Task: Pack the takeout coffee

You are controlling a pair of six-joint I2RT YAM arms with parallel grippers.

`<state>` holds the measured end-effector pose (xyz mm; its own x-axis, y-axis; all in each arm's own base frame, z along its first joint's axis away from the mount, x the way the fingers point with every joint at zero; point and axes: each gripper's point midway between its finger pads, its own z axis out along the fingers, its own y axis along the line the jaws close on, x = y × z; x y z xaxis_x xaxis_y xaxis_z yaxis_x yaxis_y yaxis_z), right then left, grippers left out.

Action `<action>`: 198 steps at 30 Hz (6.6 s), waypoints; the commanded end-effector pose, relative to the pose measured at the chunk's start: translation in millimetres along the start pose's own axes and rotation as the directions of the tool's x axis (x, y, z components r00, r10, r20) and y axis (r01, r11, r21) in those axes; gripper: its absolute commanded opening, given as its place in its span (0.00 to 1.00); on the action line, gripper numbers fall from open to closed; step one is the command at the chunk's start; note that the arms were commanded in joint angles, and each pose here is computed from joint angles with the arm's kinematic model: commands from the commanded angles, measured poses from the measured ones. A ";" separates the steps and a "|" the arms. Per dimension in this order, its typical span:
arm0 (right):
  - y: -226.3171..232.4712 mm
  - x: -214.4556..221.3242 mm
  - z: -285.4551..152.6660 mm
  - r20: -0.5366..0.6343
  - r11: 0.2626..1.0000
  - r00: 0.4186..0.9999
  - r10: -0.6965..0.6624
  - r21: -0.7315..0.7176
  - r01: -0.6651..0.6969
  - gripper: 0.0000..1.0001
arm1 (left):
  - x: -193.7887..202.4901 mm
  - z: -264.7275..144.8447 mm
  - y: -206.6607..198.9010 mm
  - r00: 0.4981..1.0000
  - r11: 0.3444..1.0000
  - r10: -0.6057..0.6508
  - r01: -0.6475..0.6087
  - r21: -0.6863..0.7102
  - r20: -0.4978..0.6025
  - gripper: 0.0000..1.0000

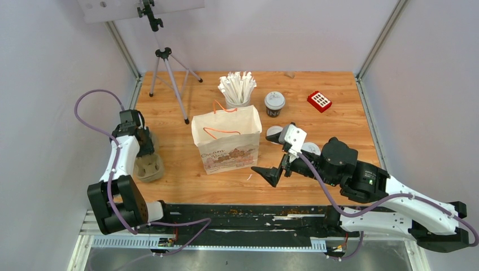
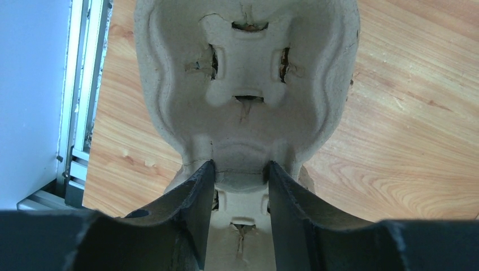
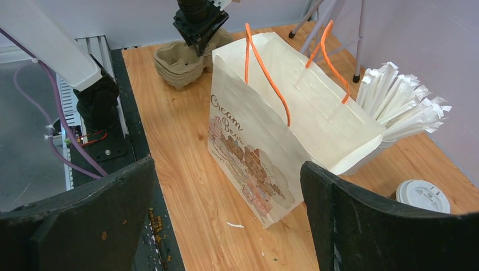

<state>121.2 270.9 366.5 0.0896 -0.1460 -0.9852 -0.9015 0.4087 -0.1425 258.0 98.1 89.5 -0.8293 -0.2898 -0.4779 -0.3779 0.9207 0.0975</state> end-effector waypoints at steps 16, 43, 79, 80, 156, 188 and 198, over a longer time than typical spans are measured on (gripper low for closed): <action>2.1 -7.7 6.3 0.048 1.000 0.999 0.024 -0.001 -0.024 1.00 | -39.6 -60.1 3.0 0.994 0.999 0.005 -0.010 0.041 0.110 0.32; -23.9 -8.3 15.5 0.025 0.898 0.926 0.378 0.234 -0.373 1.00 | -128.5 -277.2 -102.2 0.813 0.806 -0.119 -0.256 0.534 0.570 0.32; -24.3 -22.8 116.9 0.022 0.883 0.929 -0.368 -0.304 0.357 0.68 | -71.6 -349.8 -187.6 0.596 0.340 0.140 -0.779 0.527 0.791 0.31; -24.1 -22.4 119.5 0.024 0.878 0.927 -0.375 -0.310 0.363 0.67 | -69.4 -350.5 -188.9 0.590 0.321 0.143 -0.787 0.527 0.794 0.31; 32.4 24.6 72.9 0.302 0.530 0.720 -0.624 -0.514 0.675 0.00 | 30.8 -292.9 -263.5 0.511 -0.158 0.319 -0.802 0.576 0.798 0.28; 22.1 44.0 85.5 0.214 0.586 0.748 -0.628 -0.504 0.635 0.00 | 42.4 -229.4 -246.4 0.491 0.150 0.641 -0.834 0.531 0.590 0.25; 19.6 46.4 89.8 0.195 0.612 0.763 -0.617 -0.491 0.620 0.00 | 48.7 -211.8 -252.5 0.578 0.258 0.666 -0.772 0.581 0.472 0.25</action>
<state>145.2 347.6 302.2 0.7099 -0.2093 -0.6724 -0.7006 -0.3074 -0.6440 225.2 -201.9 227.0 -0.4755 0.5950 -0.6480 0.8218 0.5633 -0.0858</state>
